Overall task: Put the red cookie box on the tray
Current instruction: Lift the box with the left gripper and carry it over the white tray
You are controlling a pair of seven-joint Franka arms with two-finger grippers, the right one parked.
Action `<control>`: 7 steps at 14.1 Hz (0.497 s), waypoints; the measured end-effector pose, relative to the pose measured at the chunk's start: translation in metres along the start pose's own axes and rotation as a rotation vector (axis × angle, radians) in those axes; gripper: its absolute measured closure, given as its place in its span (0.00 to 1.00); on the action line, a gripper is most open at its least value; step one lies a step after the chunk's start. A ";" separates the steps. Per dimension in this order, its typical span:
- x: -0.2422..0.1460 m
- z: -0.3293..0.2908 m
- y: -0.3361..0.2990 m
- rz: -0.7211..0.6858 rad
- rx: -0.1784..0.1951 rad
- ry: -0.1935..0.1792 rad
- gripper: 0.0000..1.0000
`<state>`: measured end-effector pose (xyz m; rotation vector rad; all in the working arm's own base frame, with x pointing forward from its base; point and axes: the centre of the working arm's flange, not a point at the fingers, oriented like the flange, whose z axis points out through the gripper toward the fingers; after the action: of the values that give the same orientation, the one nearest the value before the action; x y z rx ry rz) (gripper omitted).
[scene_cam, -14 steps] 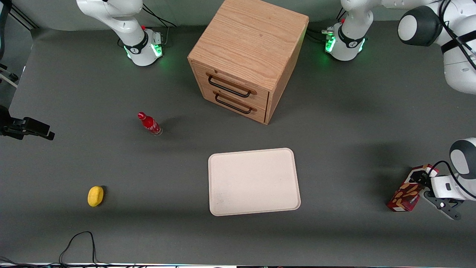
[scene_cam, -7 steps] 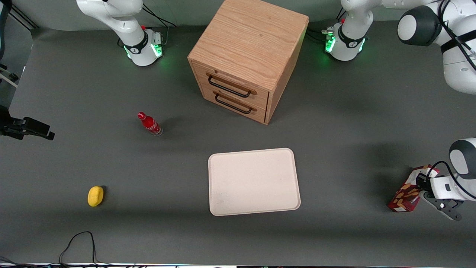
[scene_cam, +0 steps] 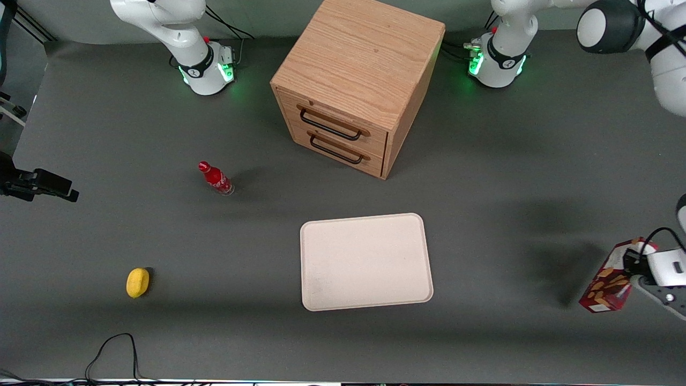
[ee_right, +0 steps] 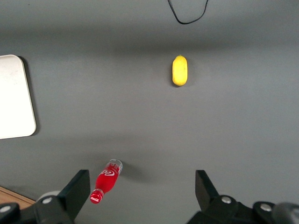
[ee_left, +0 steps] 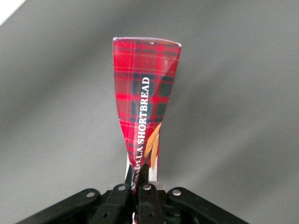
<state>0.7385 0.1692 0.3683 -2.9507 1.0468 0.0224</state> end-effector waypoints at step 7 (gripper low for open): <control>-0.044 -0.208 0.042 -0.031 0.073 0.055 0.97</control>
<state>0.6801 0.1609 0.5770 -2.9170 0.9851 -0.0953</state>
